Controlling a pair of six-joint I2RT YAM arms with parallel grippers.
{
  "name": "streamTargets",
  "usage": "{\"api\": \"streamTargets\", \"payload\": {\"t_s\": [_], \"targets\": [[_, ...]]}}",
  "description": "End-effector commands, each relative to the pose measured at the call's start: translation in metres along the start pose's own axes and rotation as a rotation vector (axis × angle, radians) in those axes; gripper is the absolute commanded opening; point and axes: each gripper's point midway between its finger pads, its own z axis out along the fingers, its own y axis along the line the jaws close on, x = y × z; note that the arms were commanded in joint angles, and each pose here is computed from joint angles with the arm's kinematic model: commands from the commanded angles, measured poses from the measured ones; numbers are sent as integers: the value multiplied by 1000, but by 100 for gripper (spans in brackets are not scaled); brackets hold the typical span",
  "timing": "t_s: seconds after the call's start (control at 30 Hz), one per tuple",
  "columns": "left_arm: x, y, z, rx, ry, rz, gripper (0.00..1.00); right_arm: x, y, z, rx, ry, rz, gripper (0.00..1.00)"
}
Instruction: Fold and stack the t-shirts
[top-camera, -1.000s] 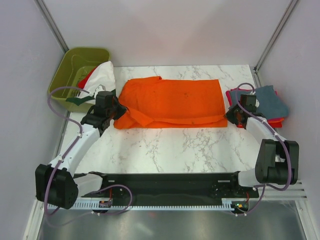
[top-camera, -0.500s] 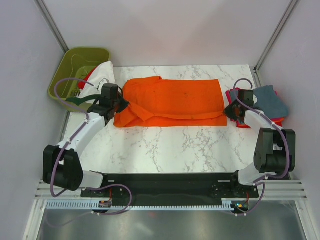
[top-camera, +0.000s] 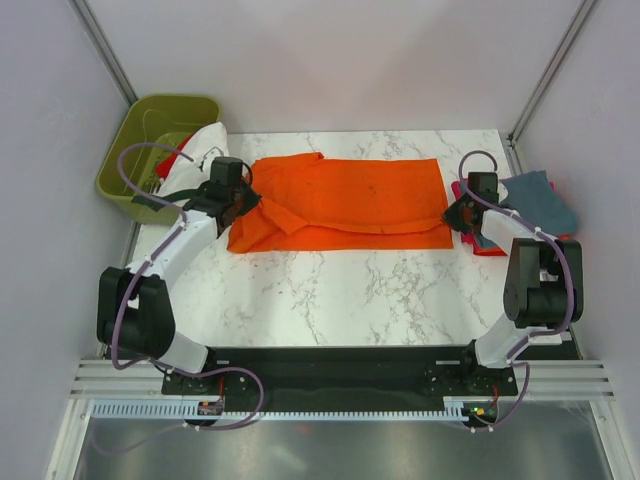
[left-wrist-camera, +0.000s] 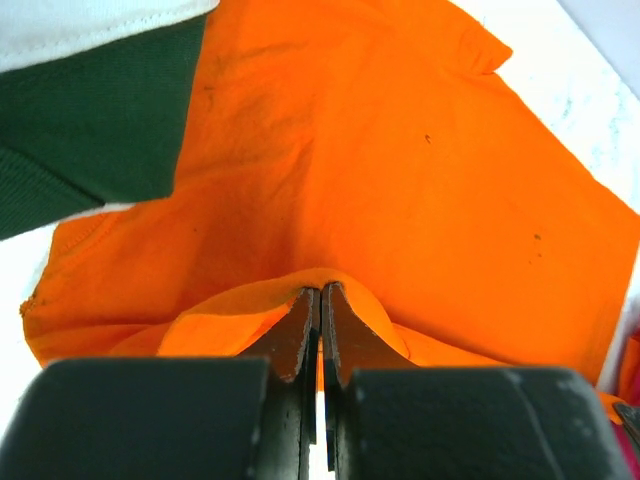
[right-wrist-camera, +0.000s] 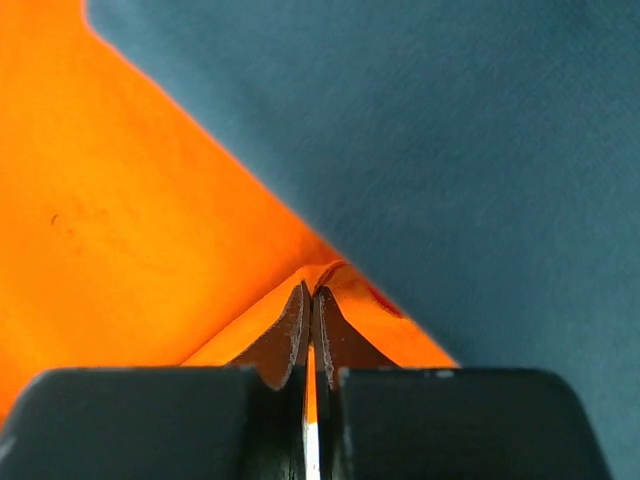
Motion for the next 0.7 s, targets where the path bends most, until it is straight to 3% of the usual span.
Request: {"api": "streamTargets", "payload": {"t_s": [0.0,0.13,0.17,0.2,0.3,0.47,0.67], "targets": [[-25,-14,9,15,-78,37,2,-19,12,4,-2,-63,9,5],[-25,-19,21,22,-76,58,2,-22,13,5,8,-78,-6,16],[-28,-23,22,32,-80,63,2,-23,13,4,11,-85,-11,22],[-26,-23,26,30,-74,69,2,-24,13,1,11,-93,-16,39],[-27,-29,32,49,-69,80,2,-29,15,-10,13,-134,-33,54],[-31,-34,39,56,-83,94,2,-26,15,-25,2,-161,-66,50],[-32,-37,52,49,-78,109,2,-4,13,-31,-22,-153,-91,35]]}}
